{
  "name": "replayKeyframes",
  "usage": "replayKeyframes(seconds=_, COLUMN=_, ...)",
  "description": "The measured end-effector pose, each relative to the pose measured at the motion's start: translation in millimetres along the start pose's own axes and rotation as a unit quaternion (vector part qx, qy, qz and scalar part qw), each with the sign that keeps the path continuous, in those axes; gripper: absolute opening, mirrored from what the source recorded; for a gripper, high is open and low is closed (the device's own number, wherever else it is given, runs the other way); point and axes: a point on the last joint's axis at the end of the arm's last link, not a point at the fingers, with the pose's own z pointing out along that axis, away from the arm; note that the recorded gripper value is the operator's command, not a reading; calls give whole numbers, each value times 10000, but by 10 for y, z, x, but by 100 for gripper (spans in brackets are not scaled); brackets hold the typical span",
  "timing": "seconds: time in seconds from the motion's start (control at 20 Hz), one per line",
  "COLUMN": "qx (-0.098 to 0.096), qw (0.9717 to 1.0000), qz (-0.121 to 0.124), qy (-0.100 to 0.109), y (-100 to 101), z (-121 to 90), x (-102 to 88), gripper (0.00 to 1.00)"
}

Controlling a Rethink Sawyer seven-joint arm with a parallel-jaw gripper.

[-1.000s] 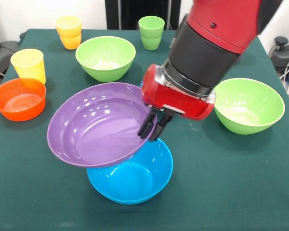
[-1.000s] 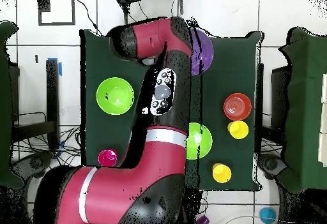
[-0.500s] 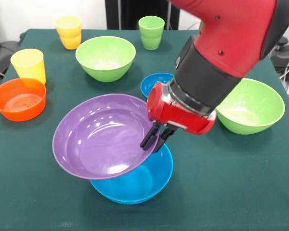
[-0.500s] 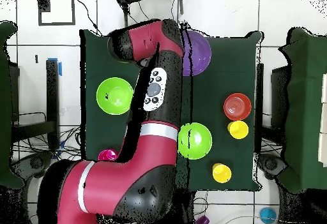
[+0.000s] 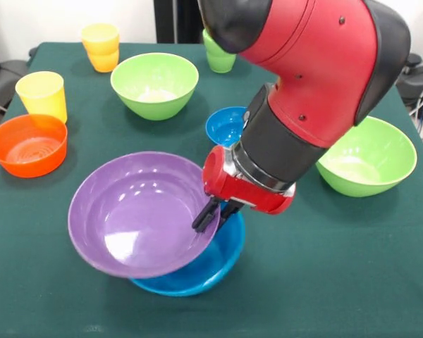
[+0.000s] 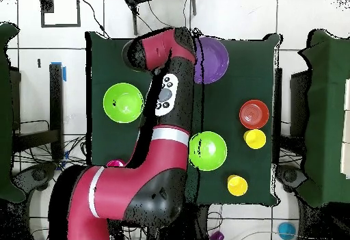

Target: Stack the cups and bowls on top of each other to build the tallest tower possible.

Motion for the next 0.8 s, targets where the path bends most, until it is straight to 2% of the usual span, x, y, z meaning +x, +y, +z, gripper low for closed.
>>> replayKeyframes(seconds=0.35, qx=50, qw=10000, qz=-30, qy=36, y=4, z=56, x=33, gripper=0)
replayKeyframes(seconds=0.8, qx=-12, qw=10000, qz=-8, qy=23, y=94, z=-24, x=15, gripper=0)
